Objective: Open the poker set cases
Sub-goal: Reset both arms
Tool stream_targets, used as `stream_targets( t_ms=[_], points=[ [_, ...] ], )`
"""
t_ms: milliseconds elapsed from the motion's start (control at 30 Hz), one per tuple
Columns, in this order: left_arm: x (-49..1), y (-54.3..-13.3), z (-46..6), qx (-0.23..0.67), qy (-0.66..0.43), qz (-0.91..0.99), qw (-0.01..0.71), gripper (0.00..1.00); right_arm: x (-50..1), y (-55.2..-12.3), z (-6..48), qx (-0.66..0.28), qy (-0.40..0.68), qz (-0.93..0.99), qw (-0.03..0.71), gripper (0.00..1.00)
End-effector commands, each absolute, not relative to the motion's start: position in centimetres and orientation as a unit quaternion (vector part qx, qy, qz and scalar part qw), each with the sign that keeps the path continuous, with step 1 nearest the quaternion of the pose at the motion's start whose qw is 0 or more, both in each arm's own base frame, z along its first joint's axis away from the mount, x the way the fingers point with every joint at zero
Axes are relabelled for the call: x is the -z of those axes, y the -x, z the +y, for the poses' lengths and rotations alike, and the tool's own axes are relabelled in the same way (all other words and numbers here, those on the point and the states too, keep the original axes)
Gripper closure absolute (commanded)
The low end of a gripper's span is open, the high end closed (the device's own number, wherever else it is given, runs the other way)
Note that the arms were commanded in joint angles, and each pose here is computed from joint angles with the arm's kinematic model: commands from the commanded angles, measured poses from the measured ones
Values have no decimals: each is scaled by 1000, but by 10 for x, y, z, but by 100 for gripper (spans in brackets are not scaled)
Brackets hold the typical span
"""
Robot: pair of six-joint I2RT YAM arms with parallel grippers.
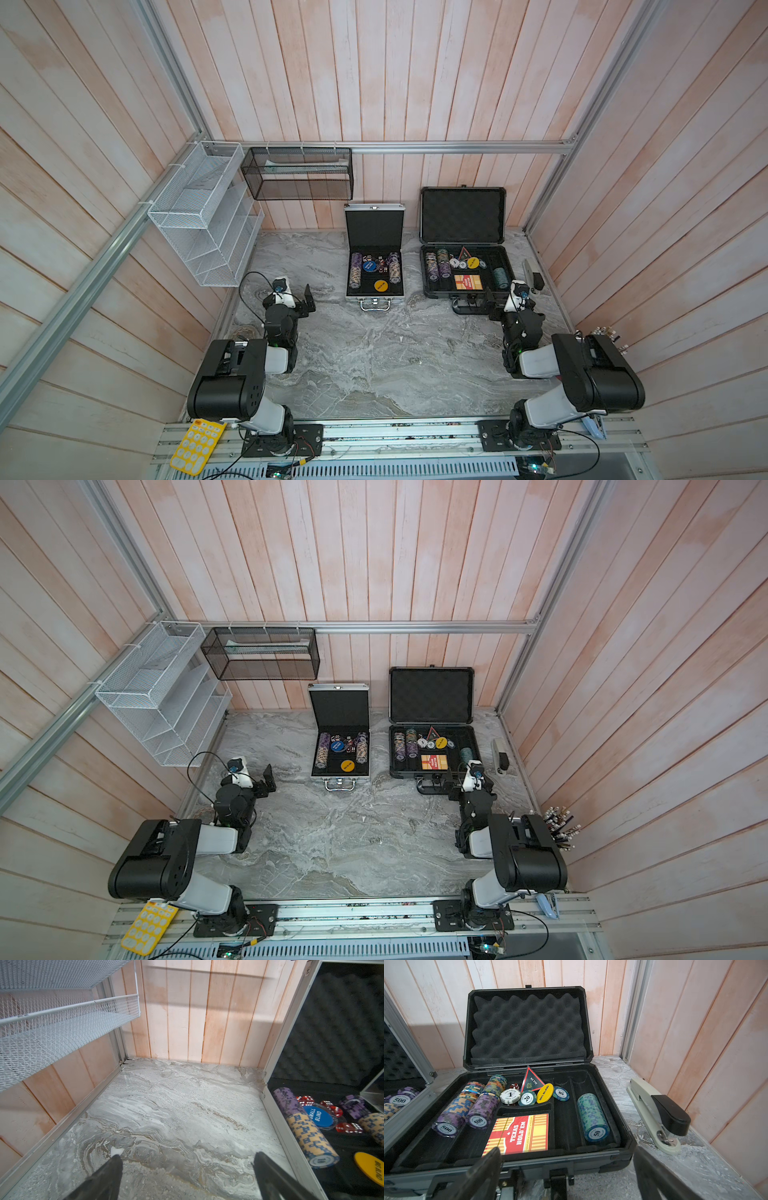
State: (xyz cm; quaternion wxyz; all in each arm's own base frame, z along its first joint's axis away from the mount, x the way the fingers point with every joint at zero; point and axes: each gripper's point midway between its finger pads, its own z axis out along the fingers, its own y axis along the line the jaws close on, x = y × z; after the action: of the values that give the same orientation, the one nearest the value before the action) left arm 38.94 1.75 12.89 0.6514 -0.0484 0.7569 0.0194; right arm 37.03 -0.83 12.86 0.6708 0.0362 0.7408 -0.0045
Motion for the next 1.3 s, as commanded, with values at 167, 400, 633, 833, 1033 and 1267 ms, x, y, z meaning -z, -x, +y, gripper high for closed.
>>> stream_targets(
  t_ms=[167,400,633,833,1033,1267],
  points=[
    [-127,-388,17,-20,41,756,653,0,-131,-374,-5,6,-27,739,673,1],
    [-127,-388,17,-20,42,756,653,0,-131,-374,-5,5,-27,739,673,1],
    [-127,-388,17,-20,42,756,653,0,-131,-374,-5,5,-27,739,673,1],
    [-127,-388,17,-20,41,756,653,0,-131,-374,-4,5,-25,740,673,1],
    [-128,-388,17,-20,41,755,654,0,-131,-374,-4,6,-25,740,672,1],
    [-127,-388,17,-20,41,756,653,0,-130,-376,-3,9,-23,742,670,1]
  ],
)
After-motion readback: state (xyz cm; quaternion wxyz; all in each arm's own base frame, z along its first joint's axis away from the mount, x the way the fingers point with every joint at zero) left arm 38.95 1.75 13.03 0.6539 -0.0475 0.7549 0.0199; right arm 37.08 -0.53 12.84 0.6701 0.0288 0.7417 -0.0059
